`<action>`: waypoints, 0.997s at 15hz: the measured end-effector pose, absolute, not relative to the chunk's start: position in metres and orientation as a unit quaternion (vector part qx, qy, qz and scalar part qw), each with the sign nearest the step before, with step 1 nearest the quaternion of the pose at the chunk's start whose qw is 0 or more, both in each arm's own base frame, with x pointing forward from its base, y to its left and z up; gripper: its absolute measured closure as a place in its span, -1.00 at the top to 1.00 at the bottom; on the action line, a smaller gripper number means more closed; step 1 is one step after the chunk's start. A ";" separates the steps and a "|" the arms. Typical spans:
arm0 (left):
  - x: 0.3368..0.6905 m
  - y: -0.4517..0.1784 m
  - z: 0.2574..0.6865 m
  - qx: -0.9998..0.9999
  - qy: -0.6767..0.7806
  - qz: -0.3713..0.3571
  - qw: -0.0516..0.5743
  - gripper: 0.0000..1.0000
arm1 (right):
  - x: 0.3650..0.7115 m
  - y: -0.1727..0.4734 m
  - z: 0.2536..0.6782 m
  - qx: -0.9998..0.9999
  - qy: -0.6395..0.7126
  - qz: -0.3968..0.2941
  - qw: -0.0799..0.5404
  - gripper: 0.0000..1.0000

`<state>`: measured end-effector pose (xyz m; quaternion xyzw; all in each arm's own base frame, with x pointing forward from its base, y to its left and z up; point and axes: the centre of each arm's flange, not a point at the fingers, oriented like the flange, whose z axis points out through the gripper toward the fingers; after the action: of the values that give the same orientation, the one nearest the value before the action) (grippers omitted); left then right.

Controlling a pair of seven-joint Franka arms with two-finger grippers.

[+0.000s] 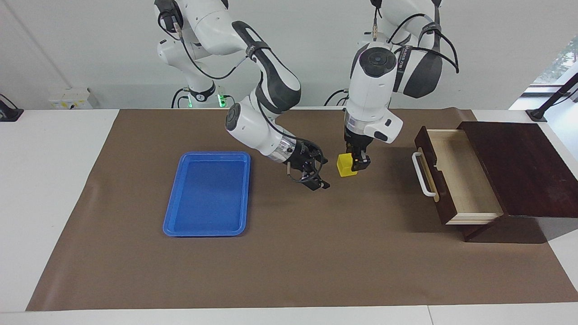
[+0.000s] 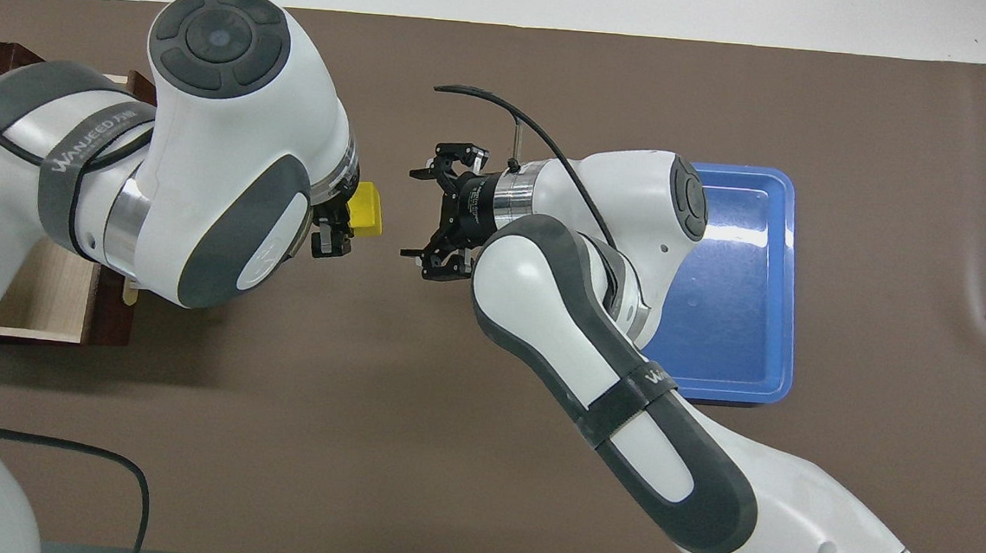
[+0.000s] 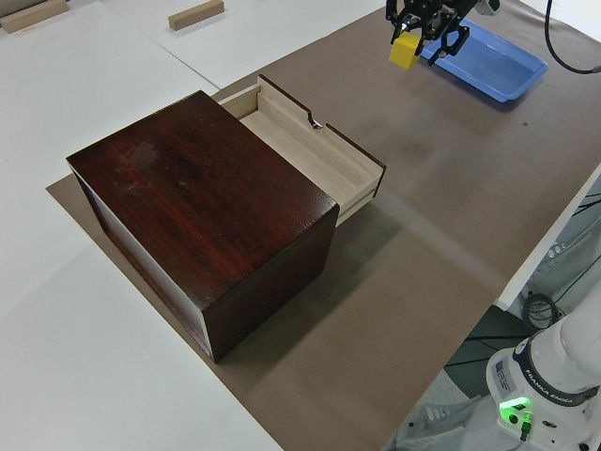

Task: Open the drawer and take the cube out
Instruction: 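Carry the cube toward center while the right gripper reaches toward it, then close the right gripper on the yellow cube held by the left gripper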

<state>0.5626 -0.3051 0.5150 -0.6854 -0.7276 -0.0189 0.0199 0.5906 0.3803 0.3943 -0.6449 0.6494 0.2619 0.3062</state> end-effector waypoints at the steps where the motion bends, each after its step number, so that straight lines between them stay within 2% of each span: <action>1: 0.562 -0.305 0.515 -0.686 -0.727 -0.019 0.020 0.08 | 0.587 0.383 0.393 -0.661 0.639 0.264 0.292 1.00; 4: 0.561 -0.308 0.515 -0.687 -0.726 -0.019 0.020 0.08 | 0.585 0.387 0.400 -0.689 0.618 0.266 0.271 1.00; 8: 0.558 -0.314 0.514 -0.691 -0.722 -0.019 0.020 0.08 | 0.600 0.394 0.421 -0.684 0.616 0.283 0.271 1.00; 15: 0.557 -0.315 0.514 -0.691 -0.722 -0.019 0.020 0.08 | 0.607 0.404 0.416 -0.695 0.607 0.287 0.258 1.00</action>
<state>0.5574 -0.3148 0.5137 -0.6909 -0.7224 -0.0188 0.0198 0.6067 0.4041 0.4163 -0.6945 0.6071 0.2871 0.2582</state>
